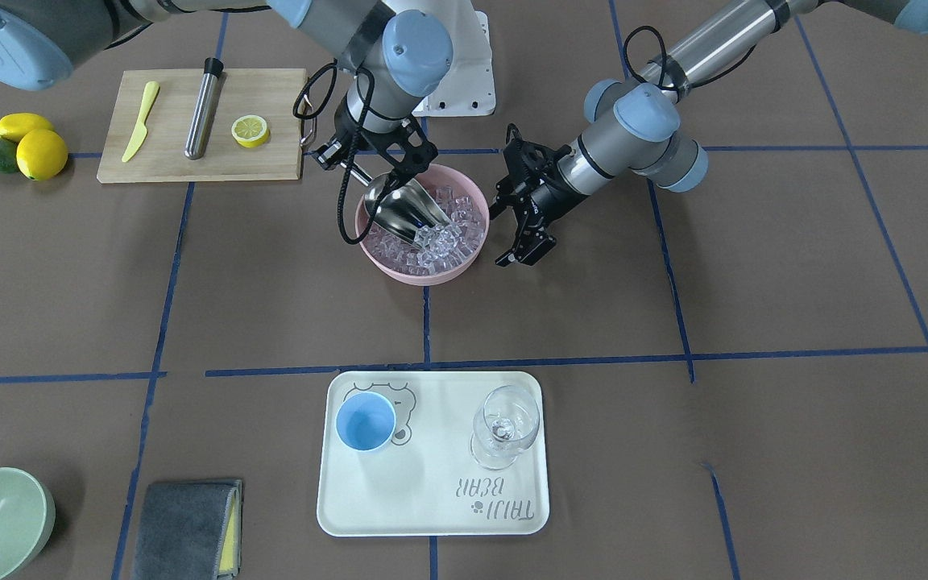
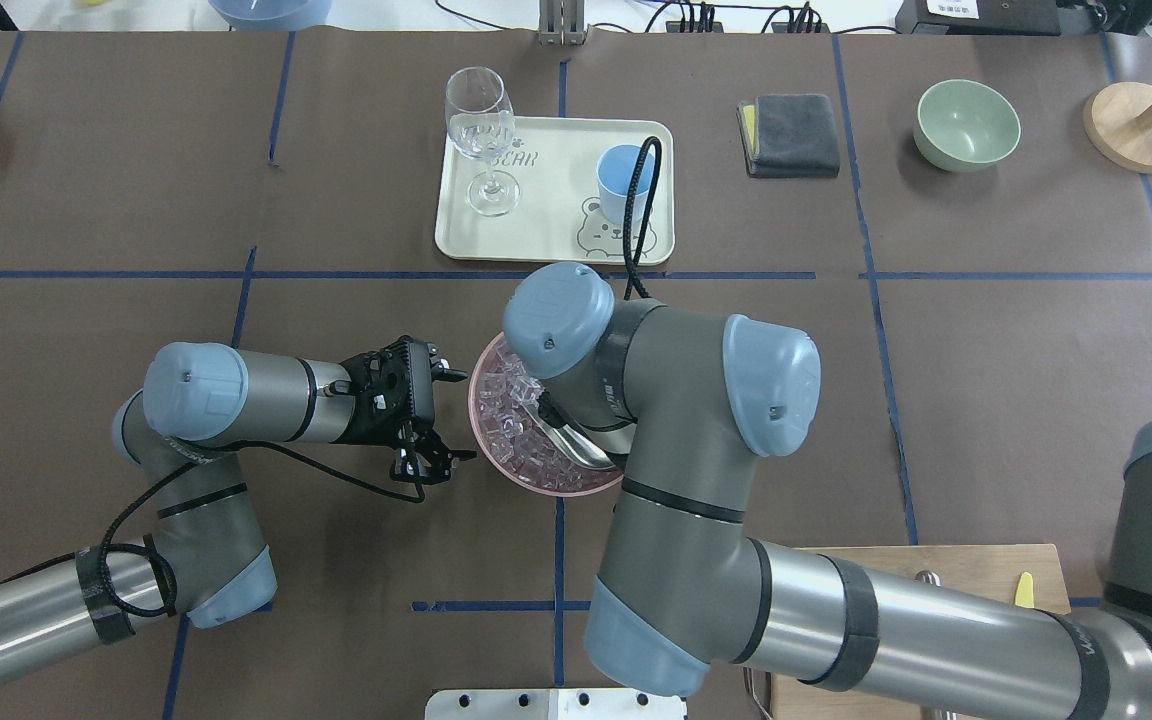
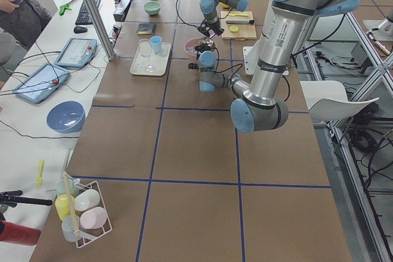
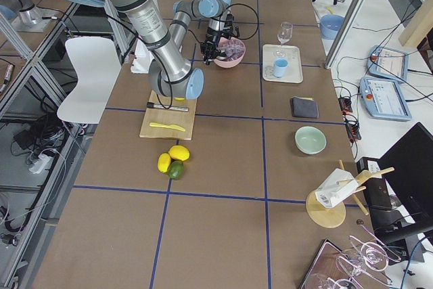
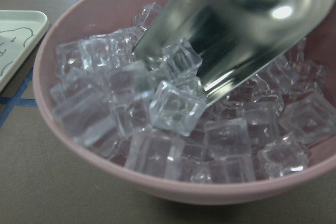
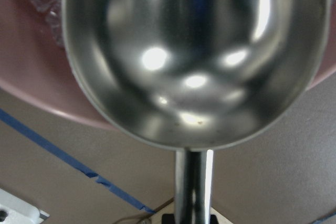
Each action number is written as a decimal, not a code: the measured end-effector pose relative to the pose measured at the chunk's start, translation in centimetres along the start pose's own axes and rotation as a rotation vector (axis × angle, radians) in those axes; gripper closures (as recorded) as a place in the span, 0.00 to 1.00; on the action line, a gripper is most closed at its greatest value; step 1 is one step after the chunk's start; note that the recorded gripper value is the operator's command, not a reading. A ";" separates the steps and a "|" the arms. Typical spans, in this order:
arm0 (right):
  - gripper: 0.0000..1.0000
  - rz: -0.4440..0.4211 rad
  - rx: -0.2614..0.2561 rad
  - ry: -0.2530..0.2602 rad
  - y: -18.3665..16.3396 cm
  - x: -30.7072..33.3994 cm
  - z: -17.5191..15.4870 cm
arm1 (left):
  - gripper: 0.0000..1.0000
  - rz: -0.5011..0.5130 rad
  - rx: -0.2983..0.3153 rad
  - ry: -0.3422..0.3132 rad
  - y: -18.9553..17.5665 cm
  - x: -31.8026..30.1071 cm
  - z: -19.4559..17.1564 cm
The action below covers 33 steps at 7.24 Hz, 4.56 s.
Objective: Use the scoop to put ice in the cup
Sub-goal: 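Dig the scoop into the ice cubes with the right gripper, then lift the ice-filled scoop and carry it to the clear glass on the tray, then tip the scoop with the right gripper to pour ice into the glass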
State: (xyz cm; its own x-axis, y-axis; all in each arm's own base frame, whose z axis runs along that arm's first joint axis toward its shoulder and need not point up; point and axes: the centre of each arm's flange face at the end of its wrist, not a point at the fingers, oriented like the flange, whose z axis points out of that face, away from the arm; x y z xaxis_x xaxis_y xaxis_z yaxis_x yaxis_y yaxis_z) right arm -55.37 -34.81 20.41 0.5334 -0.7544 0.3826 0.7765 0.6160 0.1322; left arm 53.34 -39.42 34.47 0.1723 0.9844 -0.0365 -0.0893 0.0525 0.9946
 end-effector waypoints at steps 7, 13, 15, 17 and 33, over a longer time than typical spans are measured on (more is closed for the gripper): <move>1.00 -0.014 0.204 -0.063 3.8 1.9 -1.0 | 0.00 0.000 0.000 0.000 0.0 0.0 0.0; 1.00 0.157 0.248 -0.211 7.4 7.8 -8.2 | 0.00 0.001 0.002 0.000 -0.1 0.0 0.0; 1.00 0.255 0.191 -0.228 7.8 10.4 -10.6 | 0.00 0.001 0.002 0.000 -0.1 0.0 0.0; 1.00 0.355 0.121 -0.239 4.7 12.6 -13.9 | 0.00 0.001 0.002 0.000 -0.2 0.0 0.0; 1.00 0.219 -0.330 0.113 -8.9 20.5 -11.6 | 0.00 0.001 0.003 0.003 0.2 0.1 0.2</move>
State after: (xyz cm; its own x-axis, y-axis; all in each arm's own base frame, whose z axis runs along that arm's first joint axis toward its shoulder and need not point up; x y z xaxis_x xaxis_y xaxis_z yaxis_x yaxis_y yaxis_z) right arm -47.46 -58.41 16.44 0.7169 -0.6454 0.2637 0.6970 0.6725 -0.2489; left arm 53.56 -39.31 34.64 0.1688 0.9850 -0.0357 -0.0867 0.0509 0.9949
